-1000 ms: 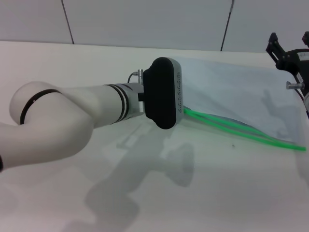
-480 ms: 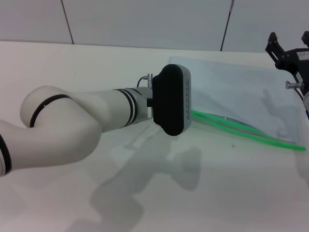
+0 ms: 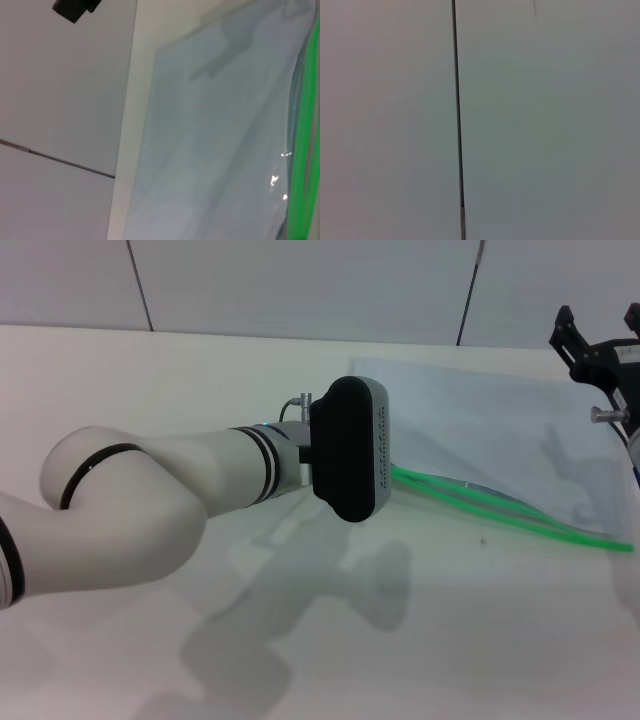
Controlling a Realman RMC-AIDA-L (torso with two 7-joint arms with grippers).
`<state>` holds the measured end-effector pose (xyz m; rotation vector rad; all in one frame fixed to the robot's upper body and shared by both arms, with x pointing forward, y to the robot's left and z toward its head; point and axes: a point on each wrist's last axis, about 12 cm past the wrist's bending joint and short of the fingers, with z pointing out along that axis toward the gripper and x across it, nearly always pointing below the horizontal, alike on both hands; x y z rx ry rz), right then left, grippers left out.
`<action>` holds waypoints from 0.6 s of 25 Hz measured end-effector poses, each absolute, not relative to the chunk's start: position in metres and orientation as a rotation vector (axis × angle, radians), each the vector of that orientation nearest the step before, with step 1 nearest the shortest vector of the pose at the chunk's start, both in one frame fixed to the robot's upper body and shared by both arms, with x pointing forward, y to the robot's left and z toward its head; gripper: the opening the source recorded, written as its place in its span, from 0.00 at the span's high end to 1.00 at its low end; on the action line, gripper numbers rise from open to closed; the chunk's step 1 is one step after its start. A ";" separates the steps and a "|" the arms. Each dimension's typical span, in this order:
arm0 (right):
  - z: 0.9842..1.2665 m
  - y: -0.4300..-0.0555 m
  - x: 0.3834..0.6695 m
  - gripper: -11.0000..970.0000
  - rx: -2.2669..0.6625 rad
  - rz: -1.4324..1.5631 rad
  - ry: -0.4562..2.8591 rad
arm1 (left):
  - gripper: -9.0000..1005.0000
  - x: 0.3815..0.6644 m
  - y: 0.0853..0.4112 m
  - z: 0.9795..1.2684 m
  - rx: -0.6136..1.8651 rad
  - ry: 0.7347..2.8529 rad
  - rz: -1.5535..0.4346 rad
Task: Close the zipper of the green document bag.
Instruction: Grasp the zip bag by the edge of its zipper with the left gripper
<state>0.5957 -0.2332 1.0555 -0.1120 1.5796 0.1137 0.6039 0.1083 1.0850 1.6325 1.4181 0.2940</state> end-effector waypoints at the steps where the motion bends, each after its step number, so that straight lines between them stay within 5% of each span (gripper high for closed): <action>1: 1.056 -0.233 0.596 0.11 -0.113 0.114 1.579 | 0.32 0.604 0.108 1.085 1.630 1.419 0.293; 7: 1.055 -0.232 0.596 0.11 -0.115 0.117 1.584 | 0.33 0.605 0.111 1.083 1.631 1.417 0.300; 15: 1.056 -0.231 0.597 0.11 -0.116 0.122 1.583 | 0.49 0.605 0.109 1.081 1.630 1.376 0.313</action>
